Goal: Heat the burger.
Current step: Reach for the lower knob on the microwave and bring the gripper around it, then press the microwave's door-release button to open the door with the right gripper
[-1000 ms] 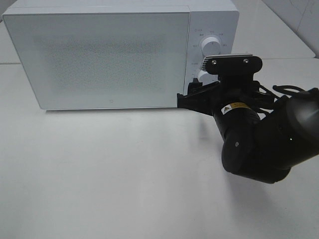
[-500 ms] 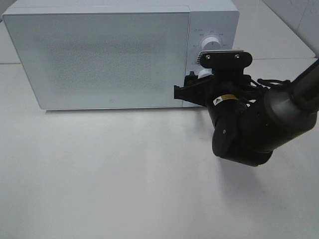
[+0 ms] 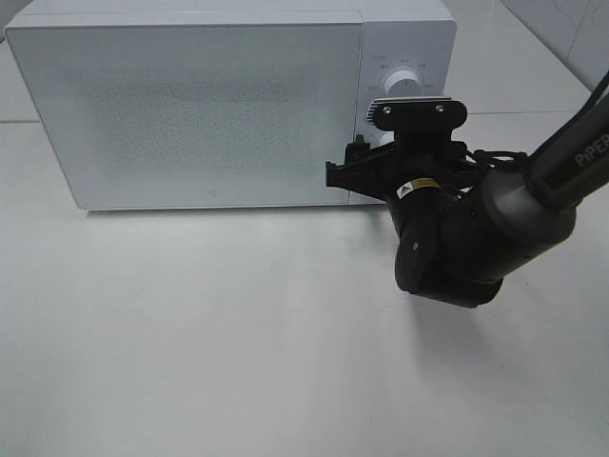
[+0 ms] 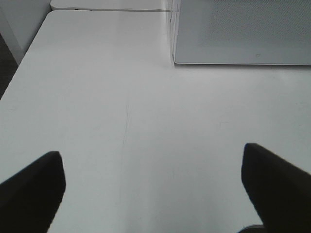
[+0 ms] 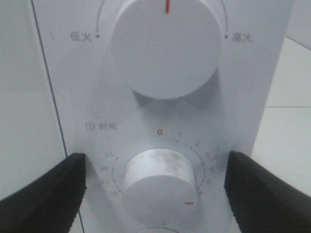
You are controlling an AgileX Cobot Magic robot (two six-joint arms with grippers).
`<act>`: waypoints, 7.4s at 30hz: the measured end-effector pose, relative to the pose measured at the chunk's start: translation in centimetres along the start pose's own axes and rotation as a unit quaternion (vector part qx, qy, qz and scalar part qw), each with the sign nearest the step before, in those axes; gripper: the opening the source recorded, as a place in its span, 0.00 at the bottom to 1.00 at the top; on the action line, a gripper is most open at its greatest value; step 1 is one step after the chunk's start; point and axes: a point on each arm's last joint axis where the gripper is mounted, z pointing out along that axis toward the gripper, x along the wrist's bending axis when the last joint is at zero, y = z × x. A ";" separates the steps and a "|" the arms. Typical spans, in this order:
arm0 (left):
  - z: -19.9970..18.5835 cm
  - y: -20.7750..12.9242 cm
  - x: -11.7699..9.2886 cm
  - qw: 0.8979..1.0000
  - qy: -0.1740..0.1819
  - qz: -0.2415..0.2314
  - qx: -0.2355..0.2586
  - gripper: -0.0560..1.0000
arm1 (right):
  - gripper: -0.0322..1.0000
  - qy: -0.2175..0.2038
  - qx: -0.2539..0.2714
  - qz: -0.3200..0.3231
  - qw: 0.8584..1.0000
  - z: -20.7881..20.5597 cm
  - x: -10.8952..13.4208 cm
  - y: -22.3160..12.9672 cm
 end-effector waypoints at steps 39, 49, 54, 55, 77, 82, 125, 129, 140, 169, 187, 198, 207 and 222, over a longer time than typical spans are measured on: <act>0.0 0.0 0.0 1.000 0.000 0.000 0.000 0.93 | 0.45 0.002 0.004 0.098 0.995 0.0 0.0 -0.1; 0.0 0.0 0.0 1.000 0.000 0.000 0.000 0.93 | 0.45 0.010 0.005 0.203 0.979 -0.1 0.0 -0.2; 0.0 0.0 0.0 1.000 0.000 0.000 0.000 0.93 | 0.46 0.012 0.006 0.278 0.960 -0.1 0.0 -0.2; 0.0 0.0 0.0 1.000 0.000 0.000 0.000 0.93 | 0.46 0.015 0.008 0.307 0.951 -0.1 0.0 -0.2; 0.0 0.0 0.0 1.000 0.000 0.000 0.000 0.93 | 0.46 0.019 0.016 0.569 0.822 -0.1 -0.1 -0.3; 0.0 0.0 0.0 1.000 0.000 0.000 0.000 0.93 | 0.46 0.018 0.017 0.590 0.807 -0.1 -0.1 -0.3; 0.0 0.0 0.0 1.000 0.000 0.000 0.000 0.93 | 0.46 0.006 0.016 0.802 0.597 -0.1 -0.3 -0.4; 0.0 0.0 0.0 1.000 0.000 0.000 0.000 0.93 | 0.46 0.006 0.016 0.803 0.596 -0.1 -0.3 -0.4; 0.0 0.0 0.0 1.000 0.000 0.000 0.000 0.93 | 0.46 0.005 0.015 0.801 0.599 -0.1 -0.3 -0.4; 0.0 0.0 0.0 1.000 0.000 0.000 0.000 0.93 | 0.60 -0.009 0.009 0.756 0.654 -0.1 -0.2 -0.4; 0.0 0.0 0.0 1.000 0.000 0.000 0.000 0.93 | 0.72 0.026 0.041 0.694 0.718 -2.8 -1.5 0.1; 0.0 0.0 0.0 1.000 0.000 0.000 0.000 0.93 | 0.72 0.053 0.111 0.592 0.796 -6.6 -2.9 1.0; 0.0 0.0 0.0 1.000 0.000 0.000 0.000 0.93 | 0.72 0.091 0.206 0.403 0.887 -9.1 -3.0 3.1; 0.0 0.0 0.0 1.000 0.000 0.000 0.000 0.93 | 0.72 0.202 0.363 0.070 0.907 -11.3 -3.5 5.7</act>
